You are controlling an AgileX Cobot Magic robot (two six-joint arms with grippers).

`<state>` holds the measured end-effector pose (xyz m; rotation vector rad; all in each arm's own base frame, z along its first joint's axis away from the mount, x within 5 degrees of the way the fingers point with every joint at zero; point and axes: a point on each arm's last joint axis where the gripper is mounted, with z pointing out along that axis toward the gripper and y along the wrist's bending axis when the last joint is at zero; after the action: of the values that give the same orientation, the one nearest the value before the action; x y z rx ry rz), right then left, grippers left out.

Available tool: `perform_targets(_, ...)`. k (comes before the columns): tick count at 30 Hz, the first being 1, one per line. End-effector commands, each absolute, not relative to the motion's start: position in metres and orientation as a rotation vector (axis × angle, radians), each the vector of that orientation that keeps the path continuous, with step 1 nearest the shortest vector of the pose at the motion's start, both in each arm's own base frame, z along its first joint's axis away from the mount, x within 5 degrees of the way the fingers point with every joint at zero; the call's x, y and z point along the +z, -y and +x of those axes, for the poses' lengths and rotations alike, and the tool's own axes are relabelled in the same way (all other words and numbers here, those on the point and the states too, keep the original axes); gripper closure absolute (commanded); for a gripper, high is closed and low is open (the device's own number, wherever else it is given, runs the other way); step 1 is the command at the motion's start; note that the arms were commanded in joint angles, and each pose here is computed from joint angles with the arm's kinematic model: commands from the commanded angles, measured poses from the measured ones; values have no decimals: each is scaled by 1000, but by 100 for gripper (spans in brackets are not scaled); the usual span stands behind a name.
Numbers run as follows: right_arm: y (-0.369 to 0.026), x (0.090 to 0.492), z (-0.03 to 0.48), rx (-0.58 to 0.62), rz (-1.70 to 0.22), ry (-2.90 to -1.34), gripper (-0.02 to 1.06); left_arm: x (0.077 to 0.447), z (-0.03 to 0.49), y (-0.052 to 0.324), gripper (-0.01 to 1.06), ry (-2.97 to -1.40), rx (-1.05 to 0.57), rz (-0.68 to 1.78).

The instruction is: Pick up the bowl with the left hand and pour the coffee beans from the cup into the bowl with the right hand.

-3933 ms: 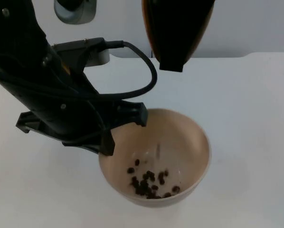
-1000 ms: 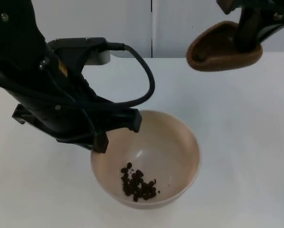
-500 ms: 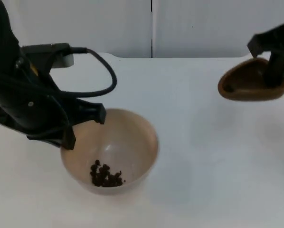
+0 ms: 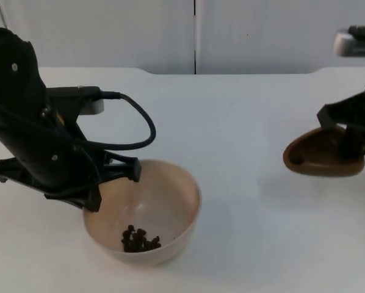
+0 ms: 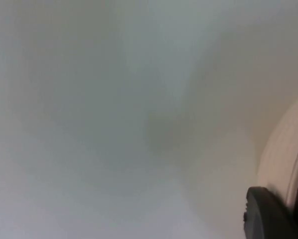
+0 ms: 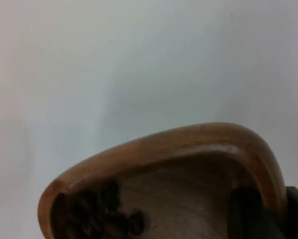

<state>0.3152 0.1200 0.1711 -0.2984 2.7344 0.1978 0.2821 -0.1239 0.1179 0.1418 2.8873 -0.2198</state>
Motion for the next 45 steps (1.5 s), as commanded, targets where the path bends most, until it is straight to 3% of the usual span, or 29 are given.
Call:
perform_targets(1, -119, 158, 318, 201, -271, -2750, 104, 114, 282, 123, 105, -2893, -212, 144)
perform_targets(10, -122, 110, 324, 193, -231, -2838, 104, 114, 284, 124, 105, -2877, -216, 142)
perform_targets(27, -122, 82, 325, 170, -232, -2887, 103, 115, 287, 125, 105, -2837, -226, 137)
perform_targets(30, -122, 82, 325, 170, -231, -2890, 96, 115, 287, 125, 105, -2835, -229, 132)
perform_targets(34, -122, 82, 324, 171, -228, -2894, 78, 115, 287, 125, 104, -2835, -229, 132)
perform_targets(37, -122, 82, 325, 175, -223, -2890, 56, 116, 288, 125, 89, -2833, -230, 132)
perform_targets(38, -122, 82, 325, 175, -223, -2890, 56, 116, 288, 125, 89, -2833, -230, 132)
perform_targets(41, -122, 82, 325, 176, -221, -2890, 36, 116, 288, 125, 64, -2829, -231, 132)
perform_targets(43, -122, 84, 324, 177, -221, -2888, 32, 116, 288, 125, 47, -2829, -231, 132)
perform_targets(44, -122, 84, 324, 177, -221, -2888, 32, 116, 288, 125, 47, -2829, -231, 132)
perform_targets(45, -122, 86, 325, 179, -221, -2881, 32, 116, 288, 125, 39, -2829, -231, 132)
